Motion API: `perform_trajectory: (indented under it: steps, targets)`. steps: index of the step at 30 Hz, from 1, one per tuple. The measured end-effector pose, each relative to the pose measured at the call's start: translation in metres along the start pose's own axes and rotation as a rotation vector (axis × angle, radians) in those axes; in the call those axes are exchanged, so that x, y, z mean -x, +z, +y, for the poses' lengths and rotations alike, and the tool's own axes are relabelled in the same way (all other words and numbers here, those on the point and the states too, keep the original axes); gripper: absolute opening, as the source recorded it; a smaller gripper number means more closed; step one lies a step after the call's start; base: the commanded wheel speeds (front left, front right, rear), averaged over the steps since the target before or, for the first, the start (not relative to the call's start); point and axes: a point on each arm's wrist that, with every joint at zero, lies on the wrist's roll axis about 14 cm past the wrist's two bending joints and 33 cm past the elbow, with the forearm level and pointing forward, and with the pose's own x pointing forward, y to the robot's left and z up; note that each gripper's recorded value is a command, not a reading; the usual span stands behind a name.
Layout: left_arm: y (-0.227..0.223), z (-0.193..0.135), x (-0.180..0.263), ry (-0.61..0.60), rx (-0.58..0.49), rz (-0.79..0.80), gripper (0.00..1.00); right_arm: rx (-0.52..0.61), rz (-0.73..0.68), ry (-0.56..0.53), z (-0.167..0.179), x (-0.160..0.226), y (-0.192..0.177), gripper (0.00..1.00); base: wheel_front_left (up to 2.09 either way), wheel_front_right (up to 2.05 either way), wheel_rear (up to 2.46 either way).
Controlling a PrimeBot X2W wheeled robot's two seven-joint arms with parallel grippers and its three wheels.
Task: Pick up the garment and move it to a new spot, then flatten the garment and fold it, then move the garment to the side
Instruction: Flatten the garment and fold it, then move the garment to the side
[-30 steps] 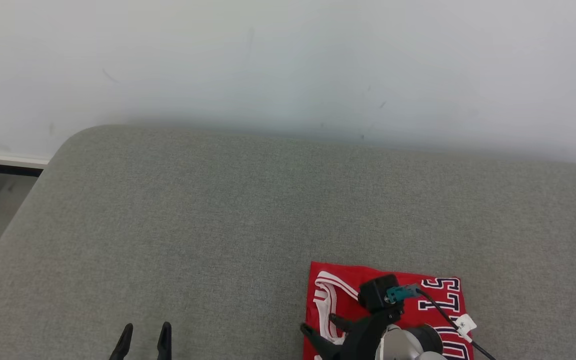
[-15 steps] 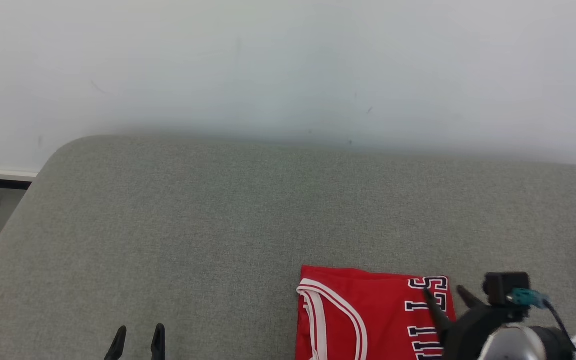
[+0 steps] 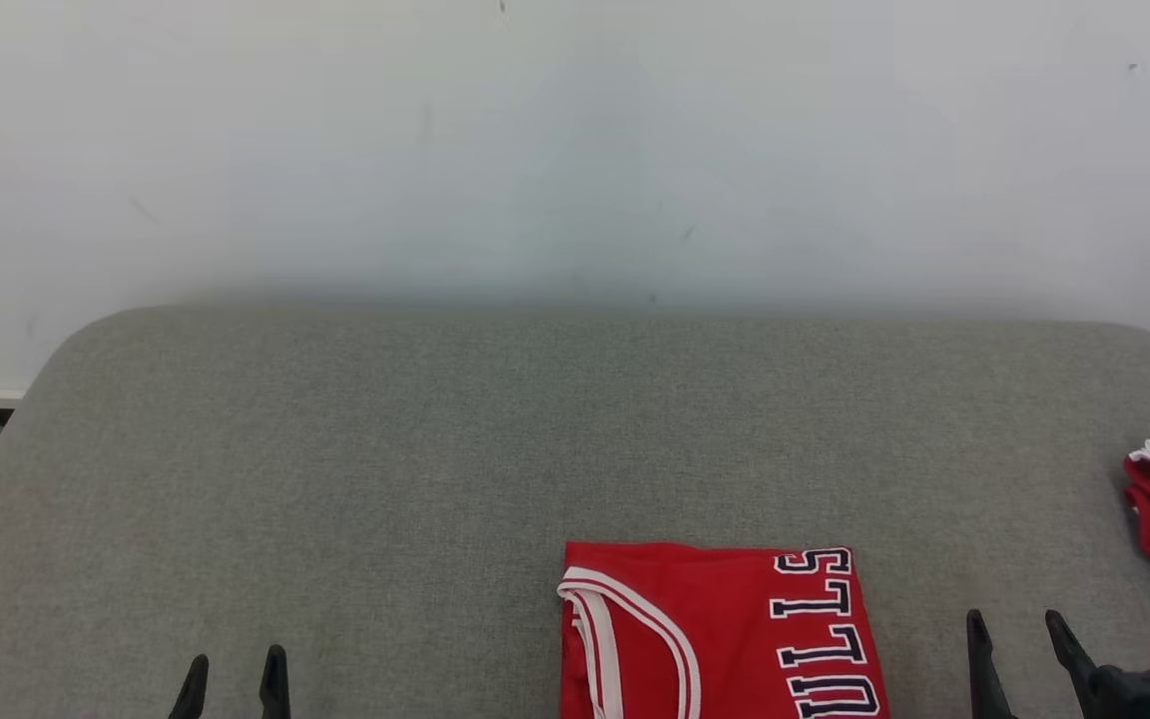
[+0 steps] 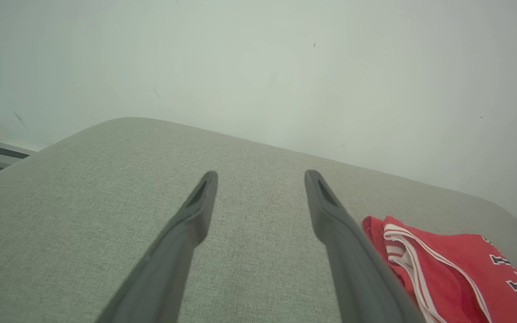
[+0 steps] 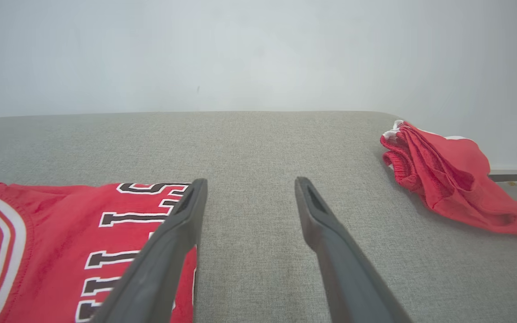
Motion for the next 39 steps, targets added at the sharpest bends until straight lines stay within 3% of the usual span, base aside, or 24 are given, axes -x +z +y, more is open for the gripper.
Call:
perform_trajectory:
  steps: [10,20,39]
  targets:
    - [-0.005,0.005,-0.002,0.023,-0.033,0.010,1.00,0.015,-0.075,0.024,0.010,0.016,-0.005,1.00,0.00,0.00,0.00]
    - [-0.019,0.009,0.003,0.031,-0.054,0.059,1.00,0.039,-0.201,0.044,0.017,0.022,0.026,1.00,0.00,0.00,0.00]
    - [-0.023,0.007,0.007,0.014,-0.078,0.075,1.00,0.033,-0.195,0.055,0.020,0.020,0.031,1.00,0.00,0.00,0.00]
